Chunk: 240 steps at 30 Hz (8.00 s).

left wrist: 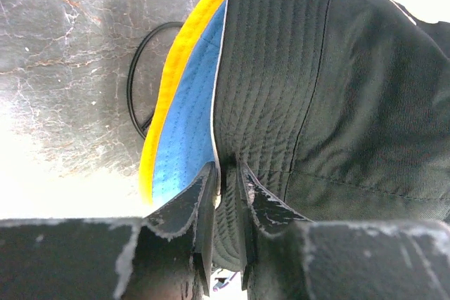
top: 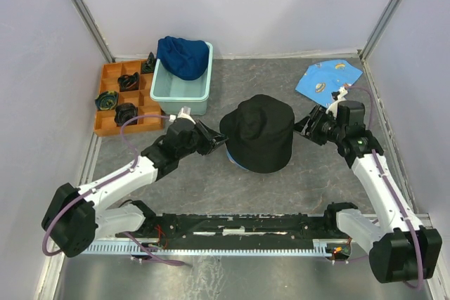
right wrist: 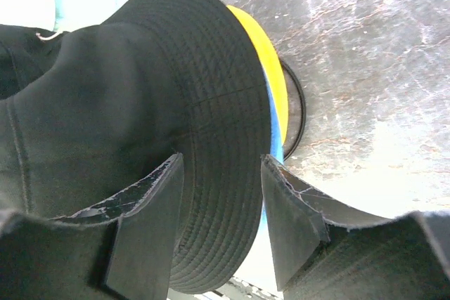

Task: Stack the hats

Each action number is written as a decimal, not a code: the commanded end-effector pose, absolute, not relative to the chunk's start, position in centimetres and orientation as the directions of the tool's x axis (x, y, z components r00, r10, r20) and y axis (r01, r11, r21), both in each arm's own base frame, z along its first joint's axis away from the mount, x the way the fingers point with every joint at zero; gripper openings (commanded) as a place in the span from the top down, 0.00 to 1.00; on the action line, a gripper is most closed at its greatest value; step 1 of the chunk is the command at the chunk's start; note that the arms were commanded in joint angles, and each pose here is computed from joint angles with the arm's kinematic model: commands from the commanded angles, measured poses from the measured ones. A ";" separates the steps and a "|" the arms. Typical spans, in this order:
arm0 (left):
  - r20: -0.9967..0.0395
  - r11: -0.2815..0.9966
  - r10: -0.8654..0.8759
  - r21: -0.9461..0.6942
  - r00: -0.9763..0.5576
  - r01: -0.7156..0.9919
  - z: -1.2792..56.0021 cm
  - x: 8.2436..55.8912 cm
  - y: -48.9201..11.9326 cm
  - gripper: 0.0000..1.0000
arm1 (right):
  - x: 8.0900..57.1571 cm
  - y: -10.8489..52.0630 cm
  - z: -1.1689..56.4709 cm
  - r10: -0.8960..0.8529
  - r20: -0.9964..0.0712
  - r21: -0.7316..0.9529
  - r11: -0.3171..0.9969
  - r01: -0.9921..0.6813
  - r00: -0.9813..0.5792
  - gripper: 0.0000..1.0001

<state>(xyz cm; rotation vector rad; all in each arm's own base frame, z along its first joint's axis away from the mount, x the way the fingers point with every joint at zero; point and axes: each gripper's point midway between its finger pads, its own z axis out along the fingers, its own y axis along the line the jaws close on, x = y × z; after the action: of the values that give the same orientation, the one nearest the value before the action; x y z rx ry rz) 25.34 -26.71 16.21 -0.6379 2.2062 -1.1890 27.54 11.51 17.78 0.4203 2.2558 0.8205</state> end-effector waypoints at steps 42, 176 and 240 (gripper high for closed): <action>-0.234 0.409 -0.591 -0.912 -0.772 -0.036 16.4 28.4 -27.5 0.53 | 30.7 8.9 16.8 0.760 -0.088 0.984 0.165 0.061 -0.644 0.47; -0.075 0.069 -0.591 -0.997 -0.803 0.042 15.6 29.2 -28.8 0.97 | 28.2 11.7 14.3 0.687 -0.067 0.969 0.217 0.115 -0.723 1.00; -0.364 0.490 -0.733 -0.869 -0.575 -0.075 16.2 34.8 -17.8 0.28 | 27.0 5.7 9.9 0.673 -0.274 0.739 0.605 0.297 -0.687 0.44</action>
<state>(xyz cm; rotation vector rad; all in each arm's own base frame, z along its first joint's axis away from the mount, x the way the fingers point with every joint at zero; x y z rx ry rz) 32.20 -19.09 13.30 -0.7460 1.9861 -1.2604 26.25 6.74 8.24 0.8291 2.3136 0.9995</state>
